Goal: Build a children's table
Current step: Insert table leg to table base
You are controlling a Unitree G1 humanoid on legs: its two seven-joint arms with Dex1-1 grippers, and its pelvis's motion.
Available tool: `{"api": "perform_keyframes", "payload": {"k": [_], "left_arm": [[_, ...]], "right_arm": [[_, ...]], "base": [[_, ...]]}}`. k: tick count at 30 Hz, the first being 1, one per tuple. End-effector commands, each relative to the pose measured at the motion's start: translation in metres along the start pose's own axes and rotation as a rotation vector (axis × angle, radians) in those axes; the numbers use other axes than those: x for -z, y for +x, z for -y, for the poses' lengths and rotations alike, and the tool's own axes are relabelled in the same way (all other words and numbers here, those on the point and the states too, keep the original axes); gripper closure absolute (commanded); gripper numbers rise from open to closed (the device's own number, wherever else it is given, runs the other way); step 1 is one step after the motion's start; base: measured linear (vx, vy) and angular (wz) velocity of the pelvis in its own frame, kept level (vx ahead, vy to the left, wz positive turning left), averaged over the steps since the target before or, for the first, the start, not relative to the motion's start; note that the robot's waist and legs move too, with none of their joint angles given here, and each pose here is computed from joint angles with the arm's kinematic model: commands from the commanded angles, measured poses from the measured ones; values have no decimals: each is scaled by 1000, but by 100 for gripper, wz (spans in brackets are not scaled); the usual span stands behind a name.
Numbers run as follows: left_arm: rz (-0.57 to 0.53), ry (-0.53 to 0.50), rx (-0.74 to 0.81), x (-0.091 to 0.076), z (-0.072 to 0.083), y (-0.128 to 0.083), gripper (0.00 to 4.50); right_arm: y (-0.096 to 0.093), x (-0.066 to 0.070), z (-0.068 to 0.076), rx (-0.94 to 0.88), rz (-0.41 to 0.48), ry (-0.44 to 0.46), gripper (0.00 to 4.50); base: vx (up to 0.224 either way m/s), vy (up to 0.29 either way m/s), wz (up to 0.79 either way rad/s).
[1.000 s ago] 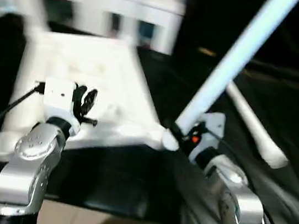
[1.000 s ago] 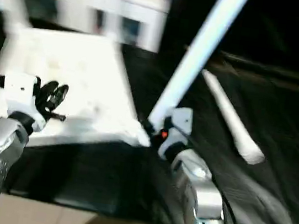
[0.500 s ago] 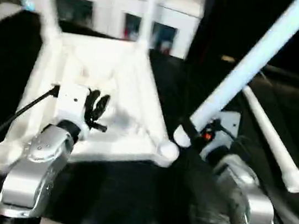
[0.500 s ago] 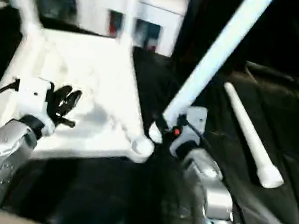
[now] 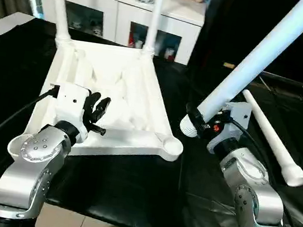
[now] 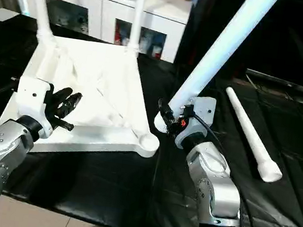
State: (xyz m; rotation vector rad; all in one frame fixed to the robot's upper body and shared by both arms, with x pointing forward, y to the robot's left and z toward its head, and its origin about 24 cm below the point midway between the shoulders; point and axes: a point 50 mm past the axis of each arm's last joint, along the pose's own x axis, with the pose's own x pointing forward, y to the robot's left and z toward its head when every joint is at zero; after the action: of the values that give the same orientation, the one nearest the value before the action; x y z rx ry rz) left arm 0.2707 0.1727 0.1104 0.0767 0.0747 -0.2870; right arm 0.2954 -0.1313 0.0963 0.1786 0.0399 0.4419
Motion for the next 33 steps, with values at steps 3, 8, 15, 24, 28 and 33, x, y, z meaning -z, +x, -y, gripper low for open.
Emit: {"api": "perform_keyframes", "payload": {"k": [3,8,15,24,28,33], "left_arm": [[-18,17,54,-2,3,2,321],[-93,71,181,6,6,1,321],[-181,169,405,13,7,3,321],[-238,269,638,11,15,25,321],[-241,253,695,8,22,34,303],[-279,242,801,8,32,48,268]], "right_arm": [[-1,-4,0,-17,-2,34,259],[-4,0,2,-6,-12,42,259],[-6,1,4,-3,19,17,259],[-1,-2,8,-86,-10,11,259],[0,-3,10,-75,-10,-1,259],[2,-5,8,-105,-23,29,259]], "base": [[0,0,0],[0,0,0],[0,0,0],[0,0,0],[0,0,0],[0,0,0]]}}
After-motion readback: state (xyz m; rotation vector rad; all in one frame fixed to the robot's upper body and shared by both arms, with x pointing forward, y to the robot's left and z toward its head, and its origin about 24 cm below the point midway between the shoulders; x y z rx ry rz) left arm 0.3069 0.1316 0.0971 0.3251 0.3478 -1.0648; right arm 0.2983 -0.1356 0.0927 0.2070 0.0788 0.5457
